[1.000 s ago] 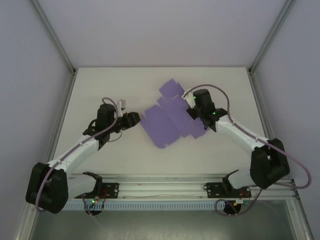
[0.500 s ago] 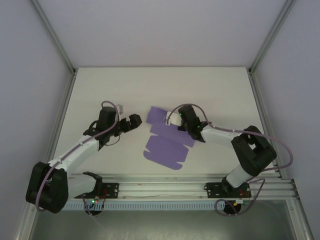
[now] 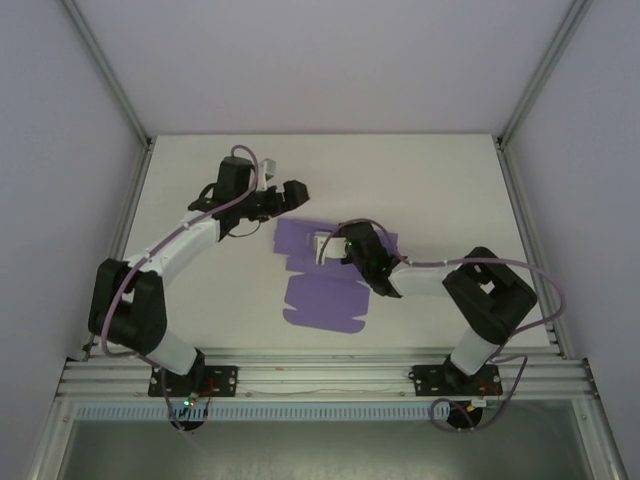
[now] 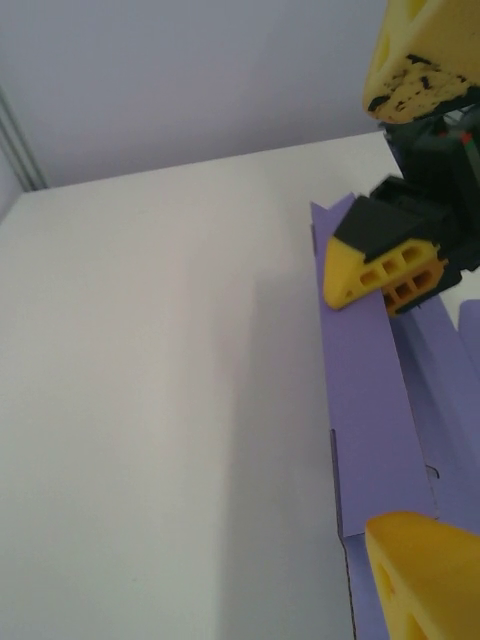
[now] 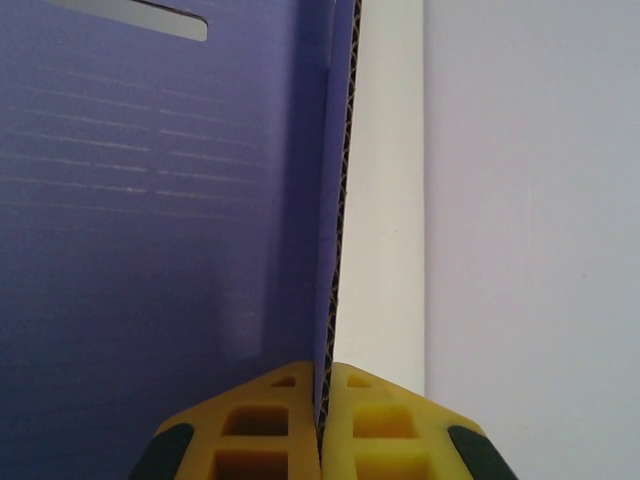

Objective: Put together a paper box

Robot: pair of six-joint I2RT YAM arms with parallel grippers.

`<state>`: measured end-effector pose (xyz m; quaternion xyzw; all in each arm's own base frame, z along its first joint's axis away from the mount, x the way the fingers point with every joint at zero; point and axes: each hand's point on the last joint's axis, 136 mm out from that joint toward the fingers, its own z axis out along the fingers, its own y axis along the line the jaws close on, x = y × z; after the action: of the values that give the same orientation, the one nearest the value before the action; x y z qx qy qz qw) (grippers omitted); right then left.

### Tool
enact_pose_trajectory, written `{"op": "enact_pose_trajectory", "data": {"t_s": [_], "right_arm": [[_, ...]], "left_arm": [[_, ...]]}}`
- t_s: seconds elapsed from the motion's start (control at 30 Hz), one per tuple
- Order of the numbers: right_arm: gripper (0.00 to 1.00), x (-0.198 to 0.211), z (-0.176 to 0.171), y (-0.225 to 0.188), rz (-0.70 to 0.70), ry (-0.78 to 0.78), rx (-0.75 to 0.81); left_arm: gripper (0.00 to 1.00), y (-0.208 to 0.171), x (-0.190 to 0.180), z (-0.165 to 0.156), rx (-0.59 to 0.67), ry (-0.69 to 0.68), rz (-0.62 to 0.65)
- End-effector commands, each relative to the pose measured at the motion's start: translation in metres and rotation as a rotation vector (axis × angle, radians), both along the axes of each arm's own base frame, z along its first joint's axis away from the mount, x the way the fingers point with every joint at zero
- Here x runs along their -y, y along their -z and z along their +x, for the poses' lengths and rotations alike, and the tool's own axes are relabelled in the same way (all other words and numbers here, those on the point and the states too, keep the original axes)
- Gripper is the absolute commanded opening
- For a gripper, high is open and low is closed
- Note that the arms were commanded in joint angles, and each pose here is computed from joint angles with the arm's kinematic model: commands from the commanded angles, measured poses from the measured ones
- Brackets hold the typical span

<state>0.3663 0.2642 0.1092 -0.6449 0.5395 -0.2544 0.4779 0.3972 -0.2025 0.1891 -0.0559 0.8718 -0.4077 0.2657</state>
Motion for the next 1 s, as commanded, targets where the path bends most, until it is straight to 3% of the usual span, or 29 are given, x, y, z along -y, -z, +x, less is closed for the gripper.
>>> {"op": "enact_pose_trajectory", "data": {"t_s": [0.0,0.3,0.53,0.8,0.97], "right_arm": [[0.00,-0.002,0.000,-0.010,0.010,-0.013,0.057],[0.00,-0.004,-0.004,-0.022,0.069,-0.012,0.044],[0.00,-0.007,0.004,-0.048,0.199,0.025,0.120],[0.00,-0.010,0.004,-0.047,0.214,0.017,0.108],[0.00,-0.016,0.000,-0.039,0.188,-0.016,0.115]], "left_arm": [[0.97,0.006,0.016,-0.007,-0.033,0.086,-0.005],[0.92,0.031,0.033,-0.007,-0.085,0.151,0.020],[0.88,0.038,0.047,-0.016,-0.138,0.193,-0.011],[0.84,0.017,0.066,-0.027,-0.130,0.223,-0.154],[0.74,0.006,0.077,-0.025,-0.129,0.240,-0.229]]}}
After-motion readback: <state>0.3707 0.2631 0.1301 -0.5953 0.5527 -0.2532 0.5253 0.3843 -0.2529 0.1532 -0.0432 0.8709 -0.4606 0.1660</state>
